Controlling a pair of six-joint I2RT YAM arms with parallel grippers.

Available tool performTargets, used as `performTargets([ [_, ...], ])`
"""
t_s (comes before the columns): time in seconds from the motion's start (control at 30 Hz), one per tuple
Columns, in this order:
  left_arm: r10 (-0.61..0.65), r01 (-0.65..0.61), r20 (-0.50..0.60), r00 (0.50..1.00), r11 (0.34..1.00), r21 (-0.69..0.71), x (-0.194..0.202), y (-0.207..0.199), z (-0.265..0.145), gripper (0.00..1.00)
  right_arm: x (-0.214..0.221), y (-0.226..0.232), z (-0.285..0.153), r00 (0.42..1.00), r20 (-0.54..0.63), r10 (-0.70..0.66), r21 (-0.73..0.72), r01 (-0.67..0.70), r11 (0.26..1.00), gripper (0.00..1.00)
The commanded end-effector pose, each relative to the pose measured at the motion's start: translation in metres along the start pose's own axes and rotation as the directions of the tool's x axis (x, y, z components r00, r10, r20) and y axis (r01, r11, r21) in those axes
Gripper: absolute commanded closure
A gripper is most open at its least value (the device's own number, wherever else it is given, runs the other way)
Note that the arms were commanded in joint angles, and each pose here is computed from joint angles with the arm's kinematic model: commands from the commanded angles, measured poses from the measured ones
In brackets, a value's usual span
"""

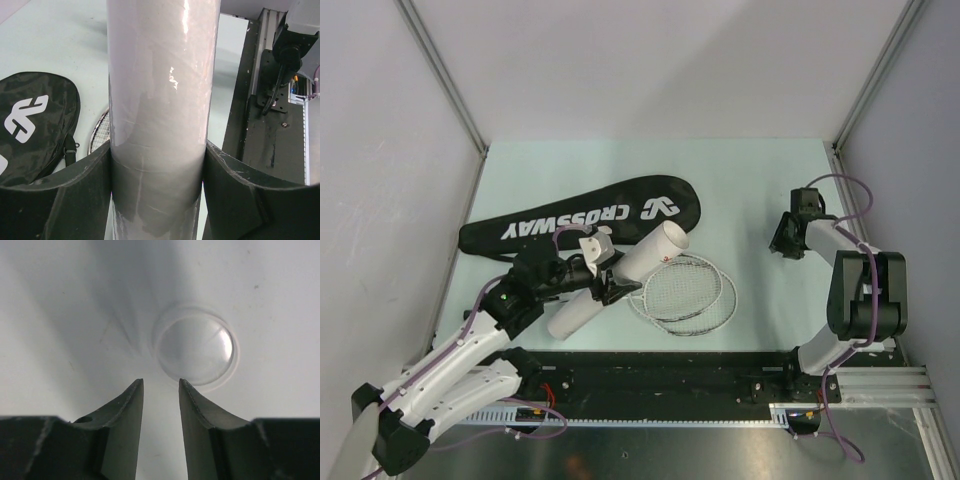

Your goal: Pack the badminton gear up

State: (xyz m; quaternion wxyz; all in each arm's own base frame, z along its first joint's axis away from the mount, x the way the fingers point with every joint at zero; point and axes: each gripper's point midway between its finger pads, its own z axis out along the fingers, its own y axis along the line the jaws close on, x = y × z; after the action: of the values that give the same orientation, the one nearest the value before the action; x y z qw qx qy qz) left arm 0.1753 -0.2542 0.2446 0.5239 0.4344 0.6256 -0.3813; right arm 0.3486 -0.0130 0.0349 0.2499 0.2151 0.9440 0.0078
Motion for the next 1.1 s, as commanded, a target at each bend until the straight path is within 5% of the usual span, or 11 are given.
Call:
performTargets([
  [0.0, 0.053, -0.054, 0.067, 0.996, 0.998, 0.023, -0.022, -0.005, -0.001, 1.0, -0.036, 0.02, -0.012, 0.991, 0.125, -0.056, -0.022, 0.059, 0.998, 0.61],
  [0.17, 0.046, -0.048, 0.062, 0.997, 0.998, 0.029, -0.02, -0.005, 0.0, 1.0, -0.041, 0.019, -0.001, 0.994, 0.103, -0.039, -0.031, 0.043, 0.999, 0.64],
  [0.23, 0.045, -0.046, 0.062, 0.997, 0.999, 0.028, -0.02, -0.005, 0.0, 0.99, -0.041, 0.014, 0.008, 0.996, 0.083, -0.039, -0.003, 0.039, 0.999, 0.73],
  [0.57, 0.034, -0.036, 0.052, 0.998, 0.999, 0.037, -0.016, -0.005, 0.002, 1.0, -0.026, 0.009, 0.025, 0.998, 0.012, -0.054, 0.028, 0.053, 0.998, 0.75],
  [0.77, 0.008, -0.011, 0.054, 0.999, 0.999, 0.047, -0.019, -0.007, 0.005, 1.0, -0.022, 0.012, 0.027, 0.998, 0.008, -0.068, 0.033, 0.067, 0.997, 1.0],
  [0.9, 0.007, -0.011, 0.056, 0.998, 0.998, 0.067, -0.023, -0.009, 0.007, 0.99, -0.029, 0.04, -0.008, 0.992, 0.065, -0.106, -0.04, 0.109, 0.993, 1.0],
  [0.97, 0.018, -0.022, 0.049, 0.999, 0.997, 0.078, -0.019, -0.009, 0.008, 1.0, -0.033, 0.086, -0.059, 0.982, 0.134, -0.132, -0.248, 0.163, 0.955, 1.0],
  [1.07, 0.029, -0.032, 0.031, 0.999, 0.994, 0.104, -0.01, -0.012, 0.01, 1.0, -0.026, 0.144, -0.15, 0.958, 0.242, -0.153, -0.551, 0.265, 0.791, 1.0],
])
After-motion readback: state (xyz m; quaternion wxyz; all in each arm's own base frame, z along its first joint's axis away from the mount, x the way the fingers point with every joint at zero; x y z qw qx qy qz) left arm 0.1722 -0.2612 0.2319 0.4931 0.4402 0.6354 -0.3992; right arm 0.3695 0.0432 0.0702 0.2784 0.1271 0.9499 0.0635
